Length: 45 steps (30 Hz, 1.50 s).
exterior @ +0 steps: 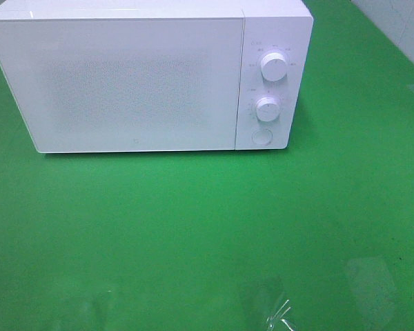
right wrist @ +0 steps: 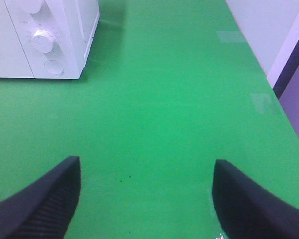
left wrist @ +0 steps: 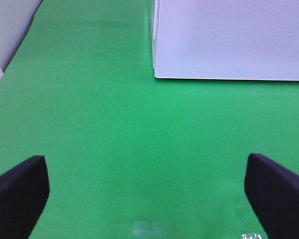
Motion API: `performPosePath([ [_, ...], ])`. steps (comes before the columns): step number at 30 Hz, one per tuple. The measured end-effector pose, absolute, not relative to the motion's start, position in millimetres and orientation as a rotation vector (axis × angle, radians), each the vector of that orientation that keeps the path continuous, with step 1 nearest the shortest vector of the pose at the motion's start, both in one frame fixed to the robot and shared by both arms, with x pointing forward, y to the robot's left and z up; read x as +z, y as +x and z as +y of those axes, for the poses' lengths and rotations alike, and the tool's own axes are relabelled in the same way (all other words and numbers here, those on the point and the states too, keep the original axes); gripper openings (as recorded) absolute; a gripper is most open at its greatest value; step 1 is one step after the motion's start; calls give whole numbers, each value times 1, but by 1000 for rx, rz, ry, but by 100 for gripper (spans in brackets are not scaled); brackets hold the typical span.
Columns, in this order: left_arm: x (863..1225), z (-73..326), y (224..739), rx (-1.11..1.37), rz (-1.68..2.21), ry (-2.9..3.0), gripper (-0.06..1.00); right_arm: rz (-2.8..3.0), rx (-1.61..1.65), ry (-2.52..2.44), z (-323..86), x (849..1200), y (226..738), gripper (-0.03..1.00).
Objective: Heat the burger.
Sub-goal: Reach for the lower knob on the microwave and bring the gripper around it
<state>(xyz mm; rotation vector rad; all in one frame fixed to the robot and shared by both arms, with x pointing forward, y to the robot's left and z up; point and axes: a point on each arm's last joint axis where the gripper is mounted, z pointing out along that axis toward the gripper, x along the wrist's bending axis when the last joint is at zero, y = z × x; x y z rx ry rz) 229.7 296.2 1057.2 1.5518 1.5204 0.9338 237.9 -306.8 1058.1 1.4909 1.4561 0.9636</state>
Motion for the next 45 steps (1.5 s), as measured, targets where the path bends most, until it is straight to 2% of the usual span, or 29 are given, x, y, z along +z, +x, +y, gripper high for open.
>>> performPosePath([
  [16,1057,296,230,934,1520,1552,99,1454,968,1498,-306,1064,244,71],
  [25,1057,296,230,934,1520,1552,99,1414,1031,1438,-303,1083,282,71],
  [45,1057,296,230,934,1520,1552,99,1446,1048,1411,-296,1086,355,71],
])
